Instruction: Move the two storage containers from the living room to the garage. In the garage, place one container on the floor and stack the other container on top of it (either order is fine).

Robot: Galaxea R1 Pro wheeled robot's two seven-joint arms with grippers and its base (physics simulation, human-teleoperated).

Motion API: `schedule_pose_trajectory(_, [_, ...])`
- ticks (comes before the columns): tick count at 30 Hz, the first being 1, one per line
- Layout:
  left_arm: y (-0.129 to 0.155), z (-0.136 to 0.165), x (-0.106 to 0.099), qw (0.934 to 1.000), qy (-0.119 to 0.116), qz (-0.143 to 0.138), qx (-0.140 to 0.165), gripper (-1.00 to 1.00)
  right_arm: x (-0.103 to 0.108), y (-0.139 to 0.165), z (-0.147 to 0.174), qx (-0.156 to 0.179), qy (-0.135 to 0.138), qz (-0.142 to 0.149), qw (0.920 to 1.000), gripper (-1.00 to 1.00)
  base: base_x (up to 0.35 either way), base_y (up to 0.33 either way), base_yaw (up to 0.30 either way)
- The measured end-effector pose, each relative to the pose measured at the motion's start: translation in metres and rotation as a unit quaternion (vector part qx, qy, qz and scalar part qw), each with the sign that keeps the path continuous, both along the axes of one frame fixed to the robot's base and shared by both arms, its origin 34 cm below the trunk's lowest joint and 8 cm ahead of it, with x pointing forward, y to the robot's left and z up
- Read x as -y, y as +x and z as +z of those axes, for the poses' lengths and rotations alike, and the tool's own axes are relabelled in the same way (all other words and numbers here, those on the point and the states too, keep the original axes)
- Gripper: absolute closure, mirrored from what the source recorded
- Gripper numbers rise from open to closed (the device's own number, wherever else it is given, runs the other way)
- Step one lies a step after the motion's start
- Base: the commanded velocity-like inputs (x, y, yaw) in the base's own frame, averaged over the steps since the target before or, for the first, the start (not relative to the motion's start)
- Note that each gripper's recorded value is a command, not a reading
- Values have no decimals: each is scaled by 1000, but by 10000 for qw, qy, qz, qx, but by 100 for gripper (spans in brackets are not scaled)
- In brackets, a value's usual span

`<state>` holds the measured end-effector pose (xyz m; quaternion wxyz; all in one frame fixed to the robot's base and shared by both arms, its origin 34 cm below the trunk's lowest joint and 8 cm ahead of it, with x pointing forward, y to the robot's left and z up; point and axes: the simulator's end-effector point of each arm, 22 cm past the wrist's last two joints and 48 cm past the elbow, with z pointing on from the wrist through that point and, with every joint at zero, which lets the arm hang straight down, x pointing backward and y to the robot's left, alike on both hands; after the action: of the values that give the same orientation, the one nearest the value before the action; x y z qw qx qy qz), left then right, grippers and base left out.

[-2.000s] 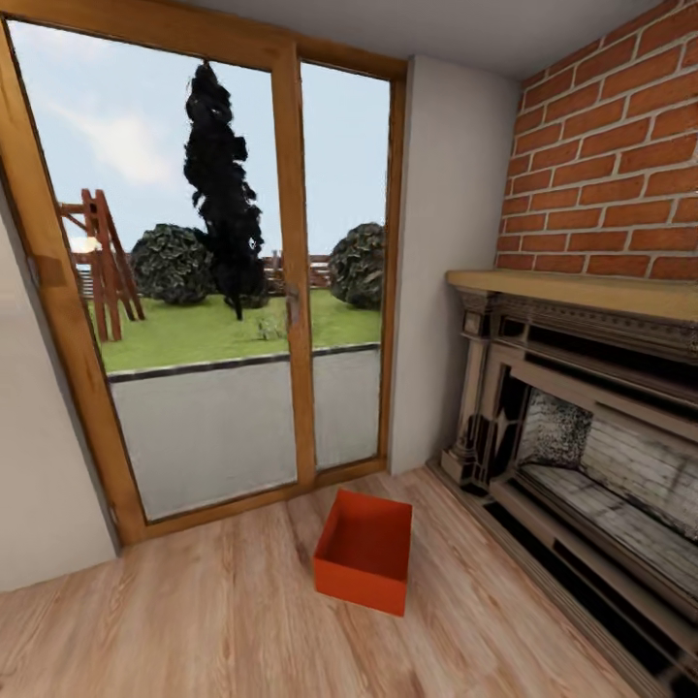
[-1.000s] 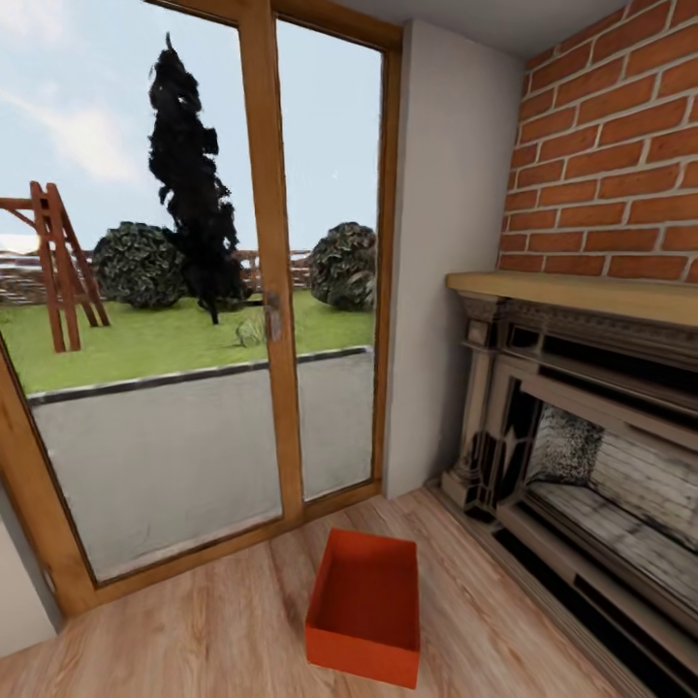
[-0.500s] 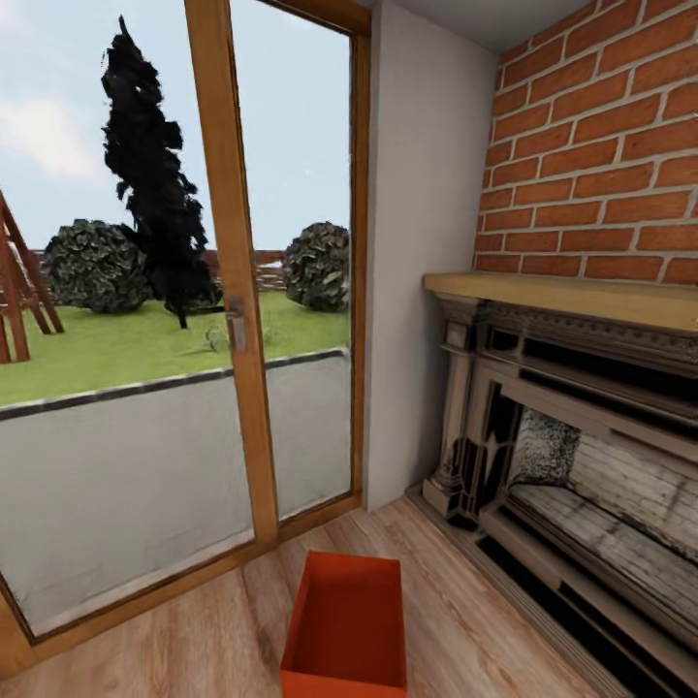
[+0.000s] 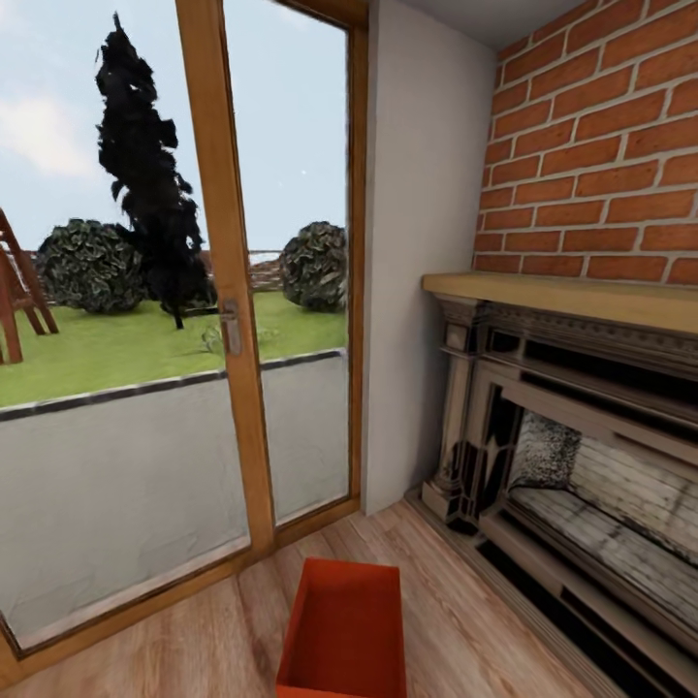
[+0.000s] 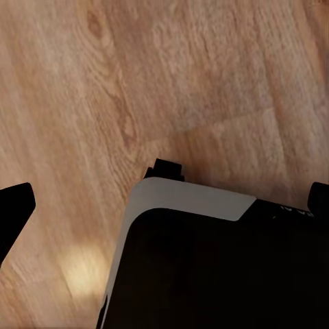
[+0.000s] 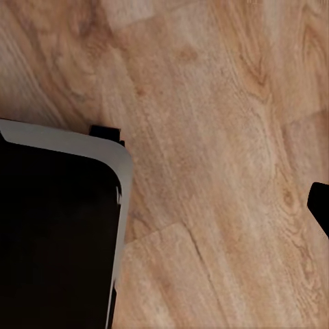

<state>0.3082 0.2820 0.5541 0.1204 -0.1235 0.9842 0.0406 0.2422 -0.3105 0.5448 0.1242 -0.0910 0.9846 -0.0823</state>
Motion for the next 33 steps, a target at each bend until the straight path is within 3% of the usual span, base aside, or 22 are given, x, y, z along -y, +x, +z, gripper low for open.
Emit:
schedule_pose_trajectory(26, [0, 0, 0, 10000, 1, 9, 1, -100, 1, 0, 0, 13, -4, -7, 10000, -100, 309, 0, 0])
schedule_pose_trajectory(33, [0, 0, 0, 10000, 2, 5, -2, -100, 0, 0, 0, 5, 2, -7, 10000, -100, 108, 0, 0])
